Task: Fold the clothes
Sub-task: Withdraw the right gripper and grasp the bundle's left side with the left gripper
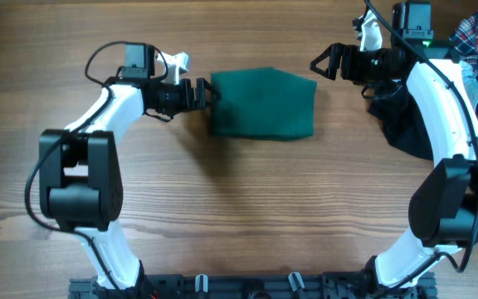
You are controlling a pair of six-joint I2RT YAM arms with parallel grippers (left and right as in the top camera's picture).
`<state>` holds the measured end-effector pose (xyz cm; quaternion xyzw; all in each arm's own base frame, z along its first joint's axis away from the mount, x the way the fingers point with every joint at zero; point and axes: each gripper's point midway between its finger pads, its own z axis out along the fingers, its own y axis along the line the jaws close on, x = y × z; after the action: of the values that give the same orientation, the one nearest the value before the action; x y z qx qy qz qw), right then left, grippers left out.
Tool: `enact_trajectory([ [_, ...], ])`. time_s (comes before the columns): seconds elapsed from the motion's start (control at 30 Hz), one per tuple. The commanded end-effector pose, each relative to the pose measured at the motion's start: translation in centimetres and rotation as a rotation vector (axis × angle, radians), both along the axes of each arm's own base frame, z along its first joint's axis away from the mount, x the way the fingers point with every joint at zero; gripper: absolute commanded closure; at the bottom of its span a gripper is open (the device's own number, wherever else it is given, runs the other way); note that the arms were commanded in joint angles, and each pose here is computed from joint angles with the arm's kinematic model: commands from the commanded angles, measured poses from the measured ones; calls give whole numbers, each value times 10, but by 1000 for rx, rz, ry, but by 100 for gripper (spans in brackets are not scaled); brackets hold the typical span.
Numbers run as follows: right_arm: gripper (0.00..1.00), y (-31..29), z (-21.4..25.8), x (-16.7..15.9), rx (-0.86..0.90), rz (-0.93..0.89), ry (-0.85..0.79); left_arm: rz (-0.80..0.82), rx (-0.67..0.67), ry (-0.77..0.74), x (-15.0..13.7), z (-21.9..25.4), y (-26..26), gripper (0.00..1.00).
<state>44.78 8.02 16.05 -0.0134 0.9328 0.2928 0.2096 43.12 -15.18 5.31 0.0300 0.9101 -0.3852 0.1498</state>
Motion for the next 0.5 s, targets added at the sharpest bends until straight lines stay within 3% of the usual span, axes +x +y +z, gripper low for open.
enact_trajectory([
  [0.0, 1, 1, 12, 1, -15, 19, -45, -30, -64, 18, -2, -2, -7, 0],
  [0.47, 1, 3, 16, 6, -5, 23, -71, -74, -102, 100, -11, -56, -11, 0],
])
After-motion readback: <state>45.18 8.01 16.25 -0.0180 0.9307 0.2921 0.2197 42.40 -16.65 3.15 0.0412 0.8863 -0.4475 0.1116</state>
